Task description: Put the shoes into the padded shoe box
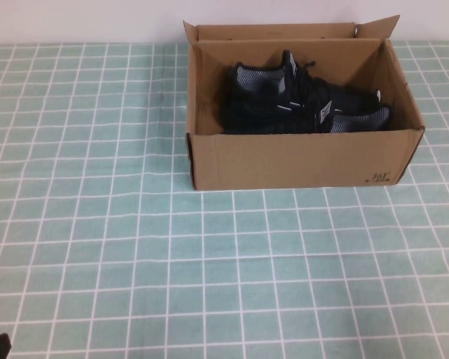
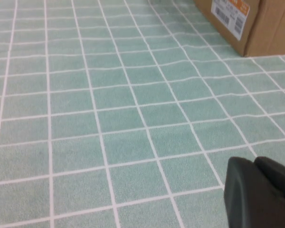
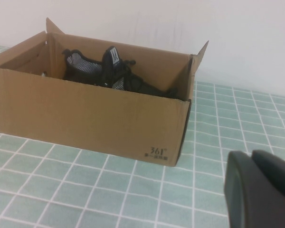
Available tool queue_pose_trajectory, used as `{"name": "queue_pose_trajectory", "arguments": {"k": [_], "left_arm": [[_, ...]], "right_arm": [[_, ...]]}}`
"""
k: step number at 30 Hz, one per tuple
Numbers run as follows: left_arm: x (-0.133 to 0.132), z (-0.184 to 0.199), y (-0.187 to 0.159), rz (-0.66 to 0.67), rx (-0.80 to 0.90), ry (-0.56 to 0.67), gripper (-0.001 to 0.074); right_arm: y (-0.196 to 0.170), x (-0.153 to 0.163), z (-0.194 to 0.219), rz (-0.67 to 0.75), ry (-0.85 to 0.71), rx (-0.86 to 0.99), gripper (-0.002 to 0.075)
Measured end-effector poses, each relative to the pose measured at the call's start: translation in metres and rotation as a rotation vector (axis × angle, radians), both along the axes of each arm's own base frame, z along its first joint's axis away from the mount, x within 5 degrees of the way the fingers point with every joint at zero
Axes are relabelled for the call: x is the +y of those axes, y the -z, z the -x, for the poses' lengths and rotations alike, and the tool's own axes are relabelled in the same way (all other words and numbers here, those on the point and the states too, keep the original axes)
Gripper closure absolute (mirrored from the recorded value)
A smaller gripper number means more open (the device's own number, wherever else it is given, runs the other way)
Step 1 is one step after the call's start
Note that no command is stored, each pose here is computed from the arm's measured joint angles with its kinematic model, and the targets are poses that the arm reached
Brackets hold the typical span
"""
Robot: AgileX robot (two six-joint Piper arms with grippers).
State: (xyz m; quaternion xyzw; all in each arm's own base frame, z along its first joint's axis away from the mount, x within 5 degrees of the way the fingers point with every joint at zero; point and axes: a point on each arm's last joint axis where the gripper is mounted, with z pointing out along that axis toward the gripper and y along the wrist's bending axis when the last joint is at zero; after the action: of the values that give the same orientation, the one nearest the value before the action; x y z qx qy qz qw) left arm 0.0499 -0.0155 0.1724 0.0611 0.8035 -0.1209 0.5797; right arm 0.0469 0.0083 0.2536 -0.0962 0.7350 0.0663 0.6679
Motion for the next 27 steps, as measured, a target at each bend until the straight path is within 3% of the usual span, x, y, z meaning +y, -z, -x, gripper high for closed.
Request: {"name": "queue_pose_trajectory", "arguments": {"k": [15, 27], "left_arm": [[0.0088, -0.0023, -0.0006, -0.049, -0.023, -0.144, 0.0736], [0.009, -0.0024, -0.0006, -0.051, -0.023, -0.147, 0.0736]], "right_arm": [[0.0, 0.0, 0.0, 0.0, 0.0, 0.0, 0.0734], [0.0, 0.0, 0.0, 0.0, 0.0, 0.0, 0.0734]]}}
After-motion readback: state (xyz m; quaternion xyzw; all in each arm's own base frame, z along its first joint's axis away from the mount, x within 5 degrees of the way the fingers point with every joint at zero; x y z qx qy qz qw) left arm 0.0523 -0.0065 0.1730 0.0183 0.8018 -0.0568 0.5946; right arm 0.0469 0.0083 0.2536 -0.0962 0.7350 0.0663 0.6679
